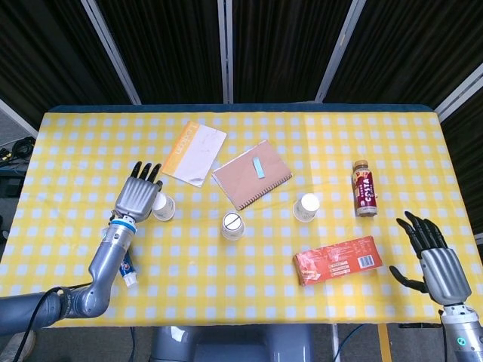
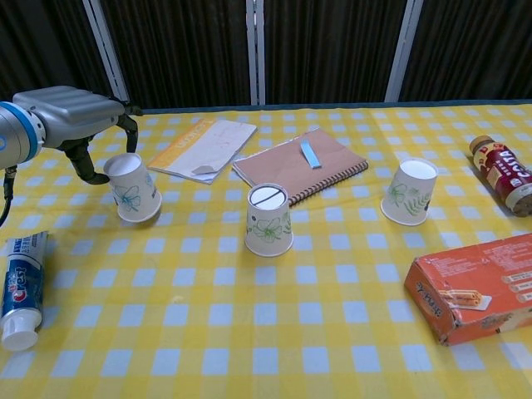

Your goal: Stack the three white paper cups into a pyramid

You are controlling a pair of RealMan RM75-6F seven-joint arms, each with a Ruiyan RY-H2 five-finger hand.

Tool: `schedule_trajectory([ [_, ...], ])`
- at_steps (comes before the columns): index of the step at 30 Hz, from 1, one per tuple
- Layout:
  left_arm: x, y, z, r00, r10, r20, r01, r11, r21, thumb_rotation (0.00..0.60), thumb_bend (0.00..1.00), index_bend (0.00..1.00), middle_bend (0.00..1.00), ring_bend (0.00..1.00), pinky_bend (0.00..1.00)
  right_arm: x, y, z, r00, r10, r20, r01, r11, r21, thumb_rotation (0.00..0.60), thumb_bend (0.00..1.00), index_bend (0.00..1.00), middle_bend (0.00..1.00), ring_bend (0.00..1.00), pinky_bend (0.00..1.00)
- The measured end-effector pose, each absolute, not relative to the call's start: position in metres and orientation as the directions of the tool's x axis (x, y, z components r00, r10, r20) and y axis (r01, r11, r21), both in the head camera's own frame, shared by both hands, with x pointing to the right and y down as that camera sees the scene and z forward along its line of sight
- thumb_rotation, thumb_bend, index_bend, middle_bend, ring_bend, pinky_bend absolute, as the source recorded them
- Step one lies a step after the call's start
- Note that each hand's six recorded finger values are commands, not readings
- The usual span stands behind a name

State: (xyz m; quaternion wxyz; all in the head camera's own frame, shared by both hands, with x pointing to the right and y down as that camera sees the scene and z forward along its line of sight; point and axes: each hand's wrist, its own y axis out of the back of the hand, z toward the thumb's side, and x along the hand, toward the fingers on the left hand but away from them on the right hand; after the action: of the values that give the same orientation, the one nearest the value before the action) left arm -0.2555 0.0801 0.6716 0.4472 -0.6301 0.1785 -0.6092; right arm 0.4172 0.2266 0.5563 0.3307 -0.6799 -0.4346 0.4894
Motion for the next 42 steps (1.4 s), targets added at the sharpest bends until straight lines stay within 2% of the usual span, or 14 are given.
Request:
schedule_trajectory([
  [7,-0.216,0.093,0.649,0.319,-0.757,0.57,0.285,-0.497,-0.82,0.6,0.33,0.51,0.0,0.0,0.0,0.417,0.227,0.555,0.146,0.917,-0.372,0.268,-0.399,-0.877,0.6,0.15,0.09,0.0,0.0,0.0],
  [13,-0.179,0.106,0.65,0.392,-0.731,0.559,0.276,-0.486,-0.829,0.6,0.33,0.51,0.0,0.0,0.0,0.419,0.226,0.553,0.139,0.919,-0.369,0.28,-0.394,-0.876,0.6,0.15,0.09,0.0,0.0,0.0],
  [21,-0.141,0.113,0.663,0.419,-0.709,0.568,0.3,-0.482,-0.823,0.6,0.33,0.52,0.0,0.0,0.0,0.423,0.224,0.552,0.134,0.921,-0.365,0.294,-0.389,-0.873,0.6,0.15,0.09,0.0,0.0,0.0],
  [31,-0.125,0.122,0.673,0.425,-0.69,0.586,0.314,-0.495,-0.811,0.6,0.33,0.49,0.0,0.0,0.0,0.424,0.224,0.55,0.136,0.922,-0.362,0.3,-0.386,-0.872,0.6,0.15,0.09,0.0,0.0,0.0],
  [34,-0.124,0.124,0.672,0.432,-0.689,0.581,0.303,-0.496,-0.814,0.6,0.32,0.39,0.0,0.0,0.0,0.424,0.224,0.55,0.137,0.923,-0.361,0.298,-0.386,-0.873,0.6,0.15,0.09,0.0,0.0,0.0],
  [37,-0.125,0.124,0.669,0.439,-0.692,0.572,0.291,-0.493,-0.82,0.6,0.31,0.14,0.0,0.0,0.0,0.424,0.224,0.55,0.136,0.923,-0.361,0.295,-0.386,-0.874,0.6,0.15,0.09,0.0,0.0,0.0],
  [39,-0.129,0.123,0.665,0.44,-0.701,0.561,0.279,-0.487,-0.828,0.6,0.31,0.03,0.0,0.0,0.0,0.423,0.225,0.55,0.136,0.922,-0.363,0.291,-0.387,-0.875,0.6,0.15,0.09,0.0,0.0,0.0],
  [42,-0.136,0.122,0.658,0.441,-0.714,0.543,0.249,-0.484,-0.839,0.6,0.3,0.0,0.0,0.0,0.0,0.423,0.225,0.551,0.136,0.921,-0.366,0.286,-0.39,-0.875,0.6,0.15,0.09,0.0,0.0,0.0],
])
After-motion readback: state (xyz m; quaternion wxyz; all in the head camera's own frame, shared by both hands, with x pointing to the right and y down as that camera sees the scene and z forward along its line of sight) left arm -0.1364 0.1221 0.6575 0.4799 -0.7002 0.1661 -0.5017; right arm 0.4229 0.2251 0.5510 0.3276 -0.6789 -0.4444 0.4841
